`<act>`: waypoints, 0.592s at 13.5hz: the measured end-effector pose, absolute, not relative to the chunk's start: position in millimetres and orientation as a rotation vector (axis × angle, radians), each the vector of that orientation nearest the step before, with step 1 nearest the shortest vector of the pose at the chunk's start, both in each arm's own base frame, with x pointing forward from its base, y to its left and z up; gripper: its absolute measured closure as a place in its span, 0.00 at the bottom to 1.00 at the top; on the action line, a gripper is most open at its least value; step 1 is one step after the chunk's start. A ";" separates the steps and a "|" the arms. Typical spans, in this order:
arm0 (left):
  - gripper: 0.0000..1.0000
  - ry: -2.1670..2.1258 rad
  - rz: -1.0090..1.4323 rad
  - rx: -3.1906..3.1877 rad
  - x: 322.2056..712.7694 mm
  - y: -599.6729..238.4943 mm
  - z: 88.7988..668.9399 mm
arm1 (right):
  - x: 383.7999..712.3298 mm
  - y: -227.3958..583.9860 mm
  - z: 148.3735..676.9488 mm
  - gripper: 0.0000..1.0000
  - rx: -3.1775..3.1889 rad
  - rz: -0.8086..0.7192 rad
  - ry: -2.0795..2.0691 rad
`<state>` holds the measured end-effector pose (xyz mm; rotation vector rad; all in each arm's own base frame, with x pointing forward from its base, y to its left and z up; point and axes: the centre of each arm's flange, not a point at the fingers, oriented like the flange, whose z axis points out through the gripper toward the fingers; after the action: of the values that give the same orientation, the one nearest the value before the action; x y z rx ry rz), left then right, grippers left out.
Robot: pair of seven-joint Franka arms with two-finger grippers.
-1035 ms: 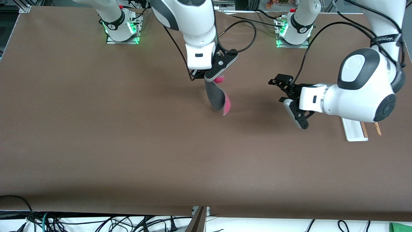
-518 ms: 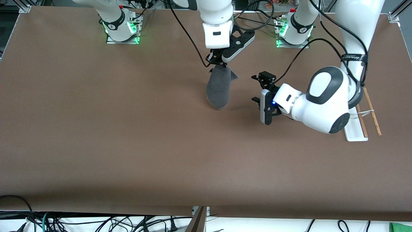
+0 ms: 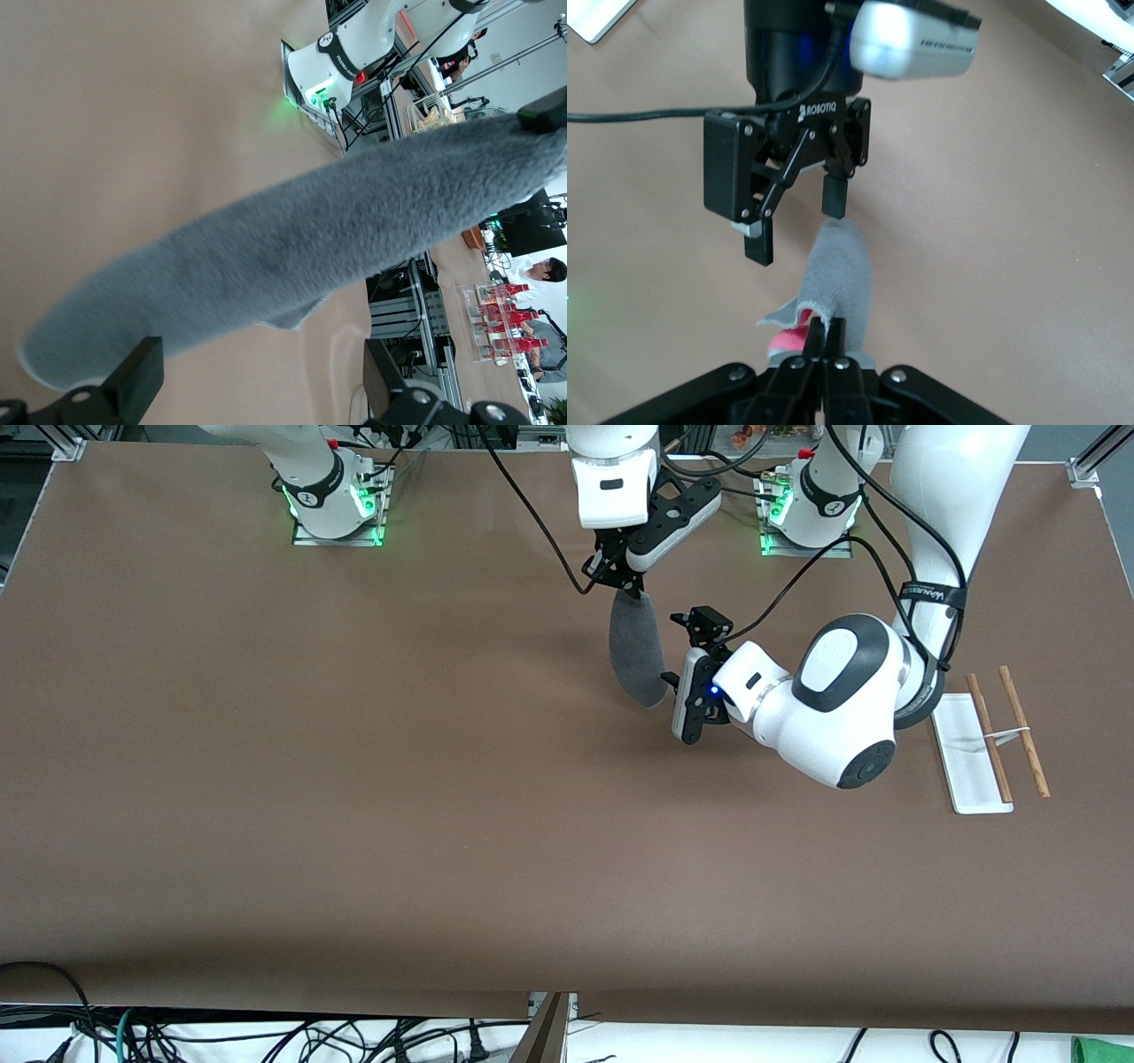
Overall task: Pass towel and hang on rack
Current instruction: 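Grasp the hanging towel with the left gripper below the right gripper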
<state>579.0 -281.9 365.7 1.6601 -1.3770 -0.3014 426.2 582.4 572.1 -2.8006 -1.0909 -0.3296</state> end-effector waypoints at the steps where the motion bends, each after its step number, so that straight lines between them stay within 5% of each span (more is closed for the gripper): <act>1: 0.02 -1.380 -0.302 1.655 578.2 -282.1 364.3 | 426.7 582.1 572.1 0.98 -2.801 -0.331 -1.090; 8: 0.04 -1.388 -0.267 1.640 573.1 -282.7 342.5 | 429.8 580.0 572.3 0.98 -2.821 -0.333 -1.031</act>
<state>573.1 -282.7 342.5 1.6400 -1.3885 -0.2669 429.8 580.0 572.3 -2.8211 -1.0306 -0.3328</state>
